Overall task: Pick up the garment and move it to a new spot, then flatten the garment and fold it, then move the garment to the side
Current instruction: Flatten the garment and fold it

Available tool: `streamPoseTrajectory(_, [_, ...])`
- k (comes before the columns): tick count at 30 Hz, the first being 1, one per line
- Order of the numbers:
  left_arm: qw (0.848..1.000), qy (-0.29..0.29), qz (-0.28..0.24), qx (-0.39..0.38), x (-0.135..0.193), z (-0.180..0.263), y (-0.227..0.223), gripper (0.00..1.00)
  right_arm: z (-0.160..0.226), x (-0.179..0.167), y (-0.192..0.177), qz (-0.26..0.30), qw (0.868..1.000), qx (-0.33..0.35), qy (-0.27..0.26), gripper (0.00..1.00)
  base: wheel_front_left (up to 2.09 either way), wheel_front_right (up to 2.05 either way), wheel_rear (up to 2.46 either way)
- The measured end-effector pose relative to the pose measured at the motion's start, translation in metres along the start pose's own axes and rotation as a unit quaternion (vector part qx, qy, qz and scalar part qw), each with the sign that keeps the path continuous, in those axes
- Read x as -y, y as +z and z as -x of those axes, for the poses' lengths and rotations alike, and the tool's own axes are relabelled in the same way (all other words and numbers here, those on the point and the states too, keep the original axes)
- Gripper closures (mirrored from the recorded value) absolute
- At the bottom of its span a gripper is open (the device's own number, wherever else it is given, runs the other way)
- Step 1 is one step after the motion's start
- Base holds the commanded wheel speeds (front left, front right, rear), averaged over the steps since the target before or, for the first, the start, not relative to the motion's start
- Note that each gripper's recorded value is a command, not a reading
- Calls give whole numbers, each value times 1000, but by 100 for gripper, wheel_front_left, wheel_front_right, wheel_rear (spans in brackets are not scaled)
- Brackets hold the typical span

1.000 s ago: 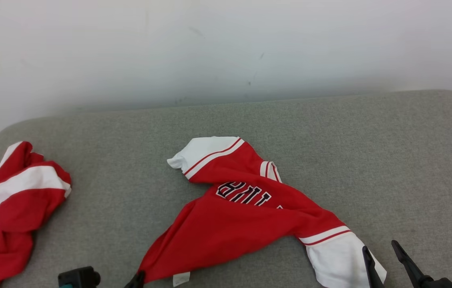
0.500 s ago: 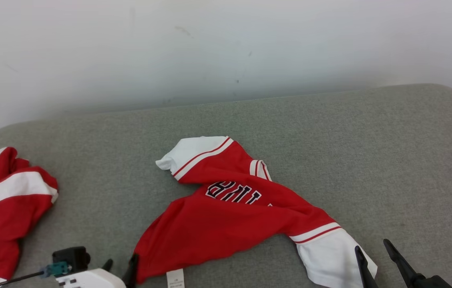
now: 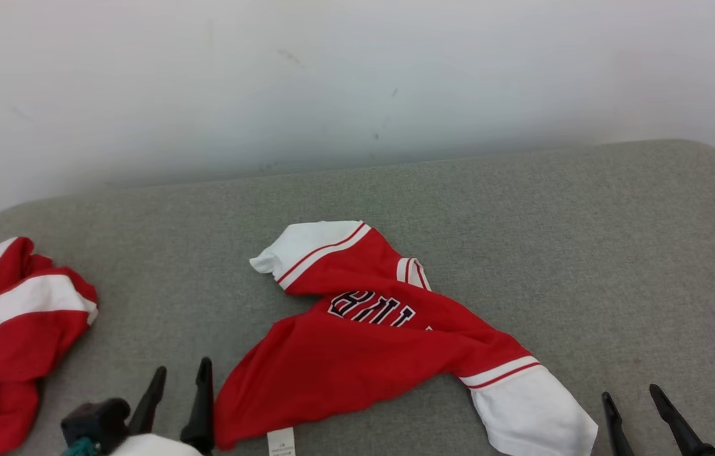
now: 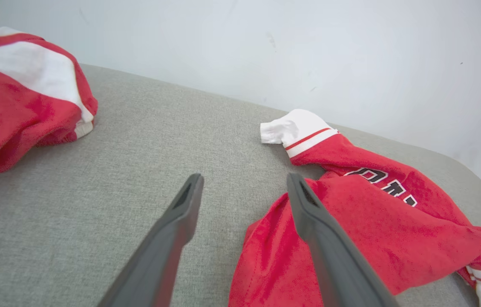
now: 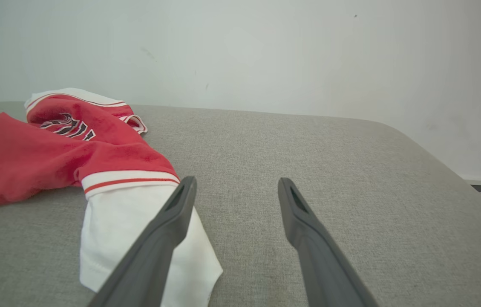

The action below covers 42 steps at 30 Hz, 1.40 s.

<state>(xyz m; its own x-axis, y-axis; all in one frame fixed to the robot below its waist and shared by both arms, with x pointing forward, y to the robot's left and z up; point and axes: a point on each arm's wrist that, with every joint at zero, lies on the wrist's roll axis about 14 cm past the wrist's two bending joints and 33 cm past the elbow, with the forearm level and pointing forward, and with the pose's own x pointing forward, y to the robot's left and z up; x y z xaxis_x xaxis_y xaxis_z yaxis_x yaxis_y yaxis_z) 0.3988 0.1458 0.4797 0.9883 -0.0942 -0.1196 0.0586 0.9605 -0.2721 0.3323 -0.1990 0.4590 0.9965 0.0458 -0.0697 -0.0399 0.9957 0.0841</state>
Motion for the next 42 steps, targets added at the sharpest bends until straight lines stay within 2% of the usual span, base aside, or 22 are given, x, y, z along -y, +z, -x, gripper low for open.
streamPoseTrajectory(6, [999, 12, -5, 48, 2, 32, 5, 0, 11, 6, -5, 10, 1000, -9, -2, 0, 0, 0, 0])
streamPoseTrajectory(18, [997, 17, -40, 60, -9, 68, -8, 0, 14, -9, -12, 0, 1000, -16, 15, 0, 0, 0, 0])
streamPoseTrajectory(26, [997, 9, -58, 58, -13, 76, -10, 0, 11, -23, -9, -3, 999, -10, 35, 0, 0, 0, 0])
streamPoseTrajectory(42, [996, 0, -52, 71, -7, 72, -2, 0, 7, -29, -2, -4, 999, 1, 44, 0, 0, 0, 0])
